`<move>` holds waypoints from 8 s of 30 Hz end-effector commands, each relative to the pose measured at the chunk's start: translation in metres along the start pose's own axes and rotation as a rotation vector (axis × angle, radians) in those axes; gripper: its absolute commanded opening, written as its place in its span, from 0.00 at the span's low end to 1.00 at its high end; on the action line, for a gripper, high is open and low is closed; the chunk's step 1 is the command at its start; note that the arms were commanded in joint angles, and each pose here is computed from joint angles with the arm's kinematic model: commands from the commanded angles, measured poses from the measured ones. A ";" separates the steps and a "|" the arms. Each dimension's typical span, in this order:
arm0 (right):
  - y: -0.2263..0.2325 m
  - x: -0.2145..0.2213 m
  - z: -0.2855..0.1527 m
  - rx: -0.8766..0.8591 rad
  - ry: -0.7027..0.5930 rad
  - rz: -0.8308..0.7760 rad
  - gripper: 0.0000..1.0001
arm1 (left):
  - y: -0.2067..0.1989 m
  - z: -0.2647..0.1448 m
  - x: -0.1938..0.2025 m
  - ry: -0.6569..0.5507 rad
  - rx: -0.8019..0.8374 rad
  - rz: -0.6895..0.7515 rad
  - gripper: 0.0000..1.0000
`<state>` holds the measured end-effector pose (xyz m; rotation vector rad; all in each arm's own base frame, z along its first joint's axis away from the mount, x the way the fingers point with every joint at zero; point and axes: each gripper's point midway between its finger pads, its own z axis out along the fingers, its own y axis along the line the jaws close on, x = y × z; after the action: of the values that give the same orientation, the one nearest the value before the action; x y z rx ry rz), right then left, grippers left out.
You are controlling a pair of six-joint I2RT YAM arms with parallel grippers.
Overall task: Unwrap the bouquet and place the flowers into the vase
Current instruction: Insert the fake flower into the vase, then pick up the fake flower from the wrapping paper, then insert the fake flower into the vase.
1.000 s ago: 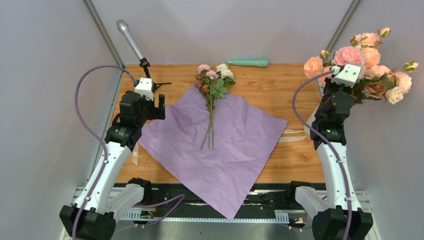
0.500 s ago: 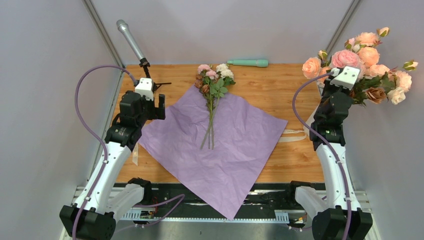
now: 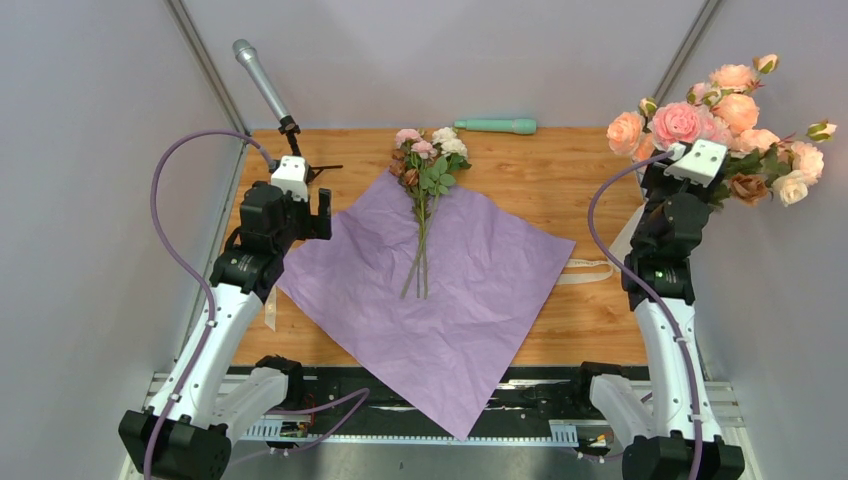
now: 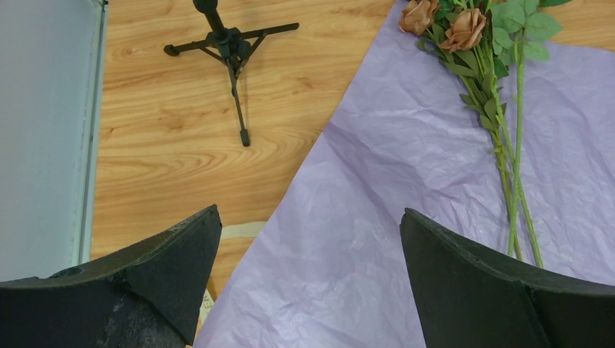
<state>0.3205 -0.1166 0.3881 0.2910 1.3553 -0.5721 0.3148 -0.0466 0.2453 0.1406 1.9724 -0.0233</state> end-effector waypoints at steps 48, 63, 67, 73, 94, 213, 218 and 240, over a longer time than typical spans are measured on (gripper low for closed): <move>0.224 -0.131 -0.148 -1.158 0.146 0.152 0.92 | -0.098 0.007 0.022 0.053 0.289 -0.148 0.94; 0.302 0.022 -0.192 -1.186 0.638 0.340 0.80 | -0.193 0.028 0.112 0.283 0.486 -0.167 0.78; 0.302 0.045 -0.202 -1.190 0.691 0.330 0.73 | -0.201 0.037 0.143 0.365 0.491 -0.143 0.71; 0.301 0.075 -0.211 -1.176 0.745 0.311 0.74 | -0.215 0.044 0.178 0.461 0.459 -0.030 0.64; 0.287 0.124 -0.226 -1.142 0.836 0.252 0.73 | -0.215 0.058 0.197 0.519 0.315 0.065 0.36; 0.369 0.075 -0.126 -0.958 0.748 0.924 0.00 | -0.242 -0.069 0.112 0.225 0.827 -0.369 0.84; 0.348 0.029 -0.135 -1.060 0.569 0.819 0.00 | -0.232 -0.064 0.099 0.204 0.762 -0.274 0.96; 0.114 -0.158 -0.125 -0.686 -0.275 0.202 0.00 | -0.052 -0.007 -0.014 -0.007 0.200 -0.070 1.00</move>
<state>0.2661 0.1315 0.4719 -0.3060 1.2053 0.3315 0.2997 -0.1277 0.2368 0.1326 2.0238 -0.4512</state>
